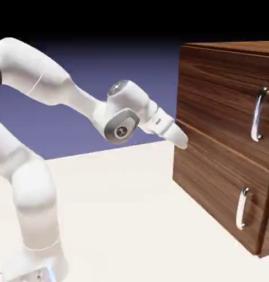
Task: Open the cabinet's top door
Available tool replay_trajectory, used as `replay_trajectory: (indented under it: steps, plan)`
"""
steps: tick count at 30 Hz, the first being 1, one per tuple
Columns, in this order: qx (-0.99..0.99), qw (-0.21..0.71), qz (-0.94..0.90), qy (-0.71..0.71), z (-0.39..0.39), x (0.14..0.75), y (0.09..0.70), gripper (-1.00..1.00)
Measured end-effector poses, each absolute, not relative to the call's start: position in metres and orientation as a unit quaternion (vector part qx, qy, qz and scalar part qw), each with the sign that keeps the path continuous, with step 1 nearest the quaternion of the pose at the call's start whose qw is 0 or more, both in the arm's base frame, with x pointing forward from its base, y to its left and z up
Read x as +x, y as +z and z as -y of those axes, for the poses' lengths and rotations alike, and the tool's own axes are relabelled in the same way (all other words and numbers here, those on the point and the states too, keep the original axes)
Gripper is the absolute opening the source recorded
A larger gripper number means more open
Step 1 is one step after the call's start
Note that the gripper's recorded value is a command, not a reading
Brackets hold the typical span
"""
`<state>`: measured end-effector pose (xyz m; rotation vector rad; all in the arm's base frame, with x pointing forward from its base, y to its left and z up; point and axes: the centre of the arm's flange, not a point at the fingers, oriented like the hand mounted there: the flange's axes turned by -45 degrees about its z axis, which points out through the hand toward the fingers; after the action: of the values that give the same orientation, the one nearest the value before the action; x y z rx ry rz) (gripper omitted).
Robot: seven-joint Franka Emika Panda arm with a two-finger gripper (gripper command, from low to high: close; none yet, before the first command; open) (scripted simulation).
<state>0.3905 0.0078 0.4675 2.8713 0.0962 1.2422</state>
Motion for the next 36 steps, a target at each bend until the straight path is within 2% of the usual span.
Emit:
replay_trajectory:
  steps: [19, 36]
  plan:
    - [0.845, 0.002, -0.07, 0.53, -0.02, 0.385, 0.585, 0.0]
    - [0.777, -0.003, -0.055, 0.627, 0.03, 0.386, 0.624, 0.0]
